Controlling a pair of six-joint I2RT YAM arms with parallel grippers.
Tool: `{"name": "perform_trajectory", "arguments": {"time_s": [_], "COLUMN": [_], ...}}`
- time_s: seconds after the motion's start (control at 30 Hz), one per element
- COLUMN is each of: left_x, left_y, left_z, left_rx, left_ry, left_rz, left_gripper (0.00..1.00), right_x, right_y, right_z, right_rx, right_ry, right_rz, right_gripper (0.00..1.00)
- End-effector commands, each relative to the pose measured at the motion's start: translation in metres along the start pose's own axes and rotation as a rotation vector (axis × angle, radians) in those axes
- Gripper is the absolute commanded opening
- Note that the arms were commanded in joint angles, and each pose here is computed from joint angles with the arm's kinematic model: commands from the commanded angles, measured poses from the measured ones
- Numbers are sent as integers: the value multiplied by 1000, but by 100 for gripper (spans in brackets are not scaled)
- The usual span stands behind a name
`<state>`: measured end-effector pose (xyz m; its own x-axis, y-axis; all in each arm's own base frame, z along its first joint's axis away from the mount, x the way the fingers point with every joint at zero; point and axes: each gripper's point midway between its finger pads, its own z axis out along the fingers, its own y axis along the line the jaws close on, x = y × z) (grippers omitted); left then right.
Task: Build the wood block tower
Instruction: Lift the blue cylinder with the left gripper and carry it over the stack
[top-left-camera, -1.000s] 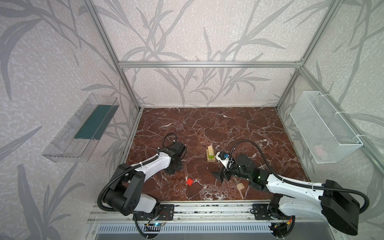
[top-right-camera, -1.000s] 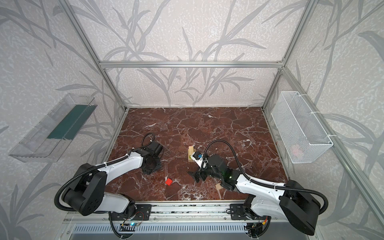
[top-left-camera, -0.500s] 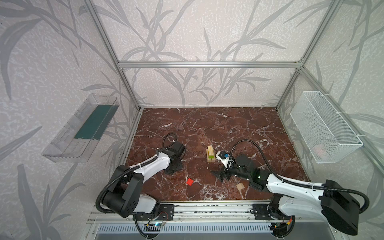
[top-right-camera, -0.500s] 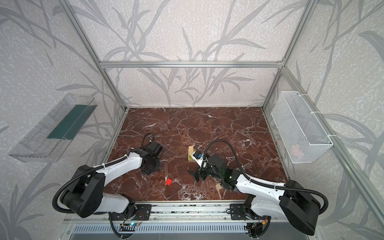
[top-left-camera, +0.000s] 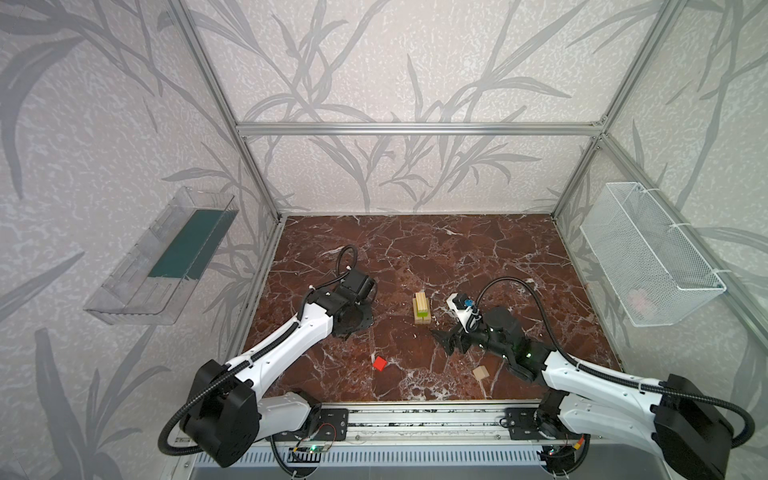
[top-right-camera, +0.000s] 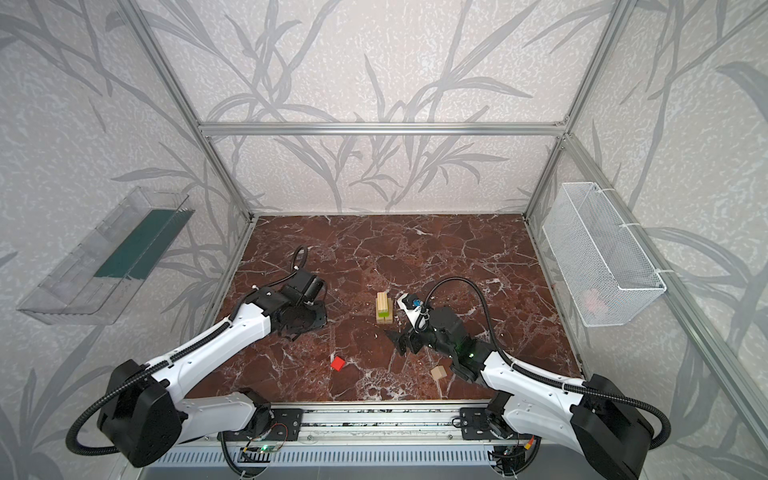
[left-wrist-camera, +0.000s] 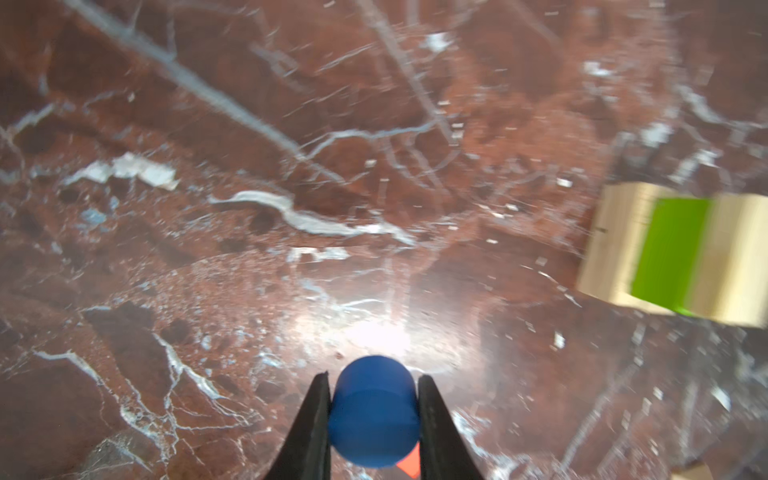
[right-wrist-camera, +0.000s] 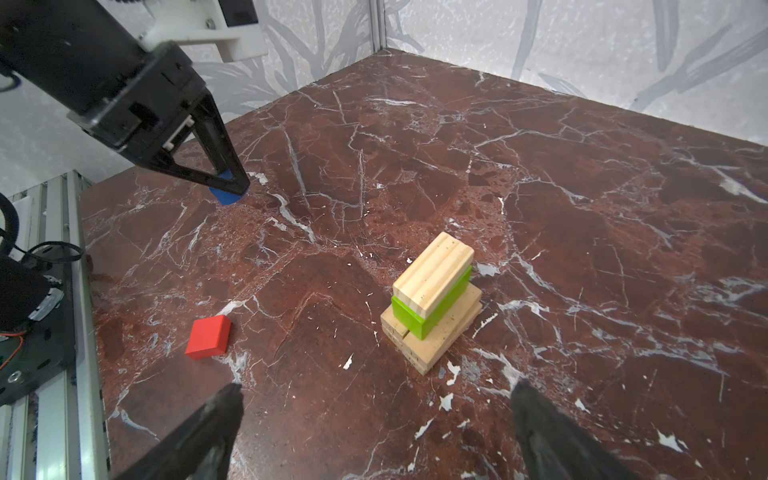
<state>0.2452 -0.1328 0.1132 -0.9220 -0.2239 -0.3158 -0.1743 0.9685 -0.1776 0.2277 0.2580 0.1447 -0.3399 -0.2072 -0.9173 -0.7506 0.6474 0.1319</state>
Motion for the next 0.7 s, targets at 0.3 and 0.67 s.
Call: {"name": "perform_trajectory", "arguments": {"time_s": [0.3, 0.67], "left_x": [-8, -27], "left_y": [-102, -151], "left_z": [-14, 12], "left_rx": [28, -26], "left_ry": [57, 71], "left_rz": [268, 318], "left_gripper": [5, 3], "right_x": [-7, -4], "right_y": [-28, -44], "right_z": [-6, -7], "right_rx": [11, 54], "right_ry": [-31, -36], "right_rz": [117, 186], "right_gripper": [99, 99]}}
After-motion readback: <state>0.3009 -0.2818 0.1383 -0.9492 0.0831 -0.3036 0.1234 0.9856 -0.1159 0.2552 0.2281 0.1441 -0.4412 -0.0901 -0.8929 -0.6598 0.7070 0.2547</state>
